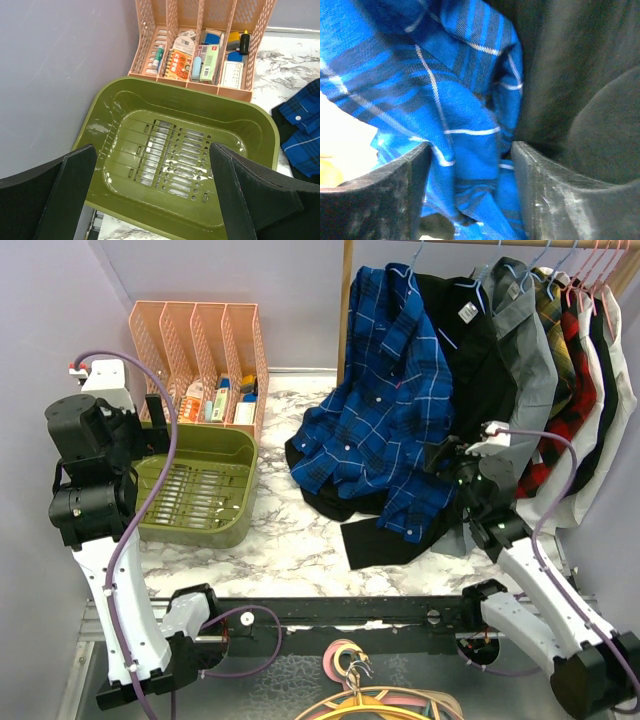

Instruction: Place the shirt on the hanger

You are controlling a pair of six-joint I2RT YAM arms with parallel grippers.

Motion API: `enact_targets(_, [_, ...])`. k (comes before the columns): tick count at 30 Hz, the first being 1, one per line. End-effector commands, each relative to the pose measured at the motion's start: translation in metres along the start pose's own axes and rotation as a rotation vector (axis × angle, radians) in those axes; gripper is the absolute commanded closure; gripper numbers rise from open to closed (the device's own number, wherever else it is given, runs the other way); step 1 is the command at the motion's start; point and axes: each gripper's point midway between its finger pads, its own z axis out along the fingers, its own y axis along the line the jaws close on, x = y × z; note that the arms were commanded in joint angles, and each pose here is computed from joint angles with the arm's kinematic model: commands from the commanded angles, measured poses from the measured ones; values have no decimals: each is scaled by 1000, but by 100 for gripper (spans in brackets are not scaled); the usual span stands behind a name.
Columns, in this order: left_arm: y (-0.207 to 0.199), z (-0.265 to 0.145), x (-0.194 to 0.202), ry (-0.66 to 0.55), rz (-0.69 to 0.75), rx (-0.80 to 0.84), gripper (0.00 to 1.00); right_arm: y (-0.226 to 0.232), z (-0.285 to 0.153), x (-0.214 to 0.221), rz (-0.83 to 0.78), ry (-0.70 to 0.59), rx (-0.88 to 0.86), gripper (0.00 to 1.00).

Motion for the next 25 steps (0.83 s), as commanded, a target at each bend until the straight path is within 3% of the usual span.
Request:
enact_targets(1, [-7, 3, -2, -6, -31, 42, 2, 8, 18, -5, 53, -37, -19, 62])
enact_targets(2, [-6, 4, -1, -5, -31, 36, 2, 9, 20, -1, 64, -29, -22, 82])
enact_targets(3, [-6, 3, -1, -5, -30, 32, 2, 9, 20, 3, 68, -23, -28, 95])
enact_targets(4, [-5, 3, -1, -5, -28, 31, 2, 9, 20, 7, 71, -14, -32, 98])
enact_targets(15, [-11, 13, 24, 49, -29, 50, 1, -20, -11, 62, 101, 101, 42, 99])
enact_targets(23, [-9, 15, 26, 51, -27, 37, 1, -23, -18, 65, 94, 96, 39, 99])
enact_targets(24, [-7, 16, 25, 49, -25, 27, 1, -22, -17, 62, 91, 91, 35, 96])
enact_targets(25, [-3, 16, 23, 44, -37, 2, 1, -21, -17, 59, 91, 88, 33, 86])
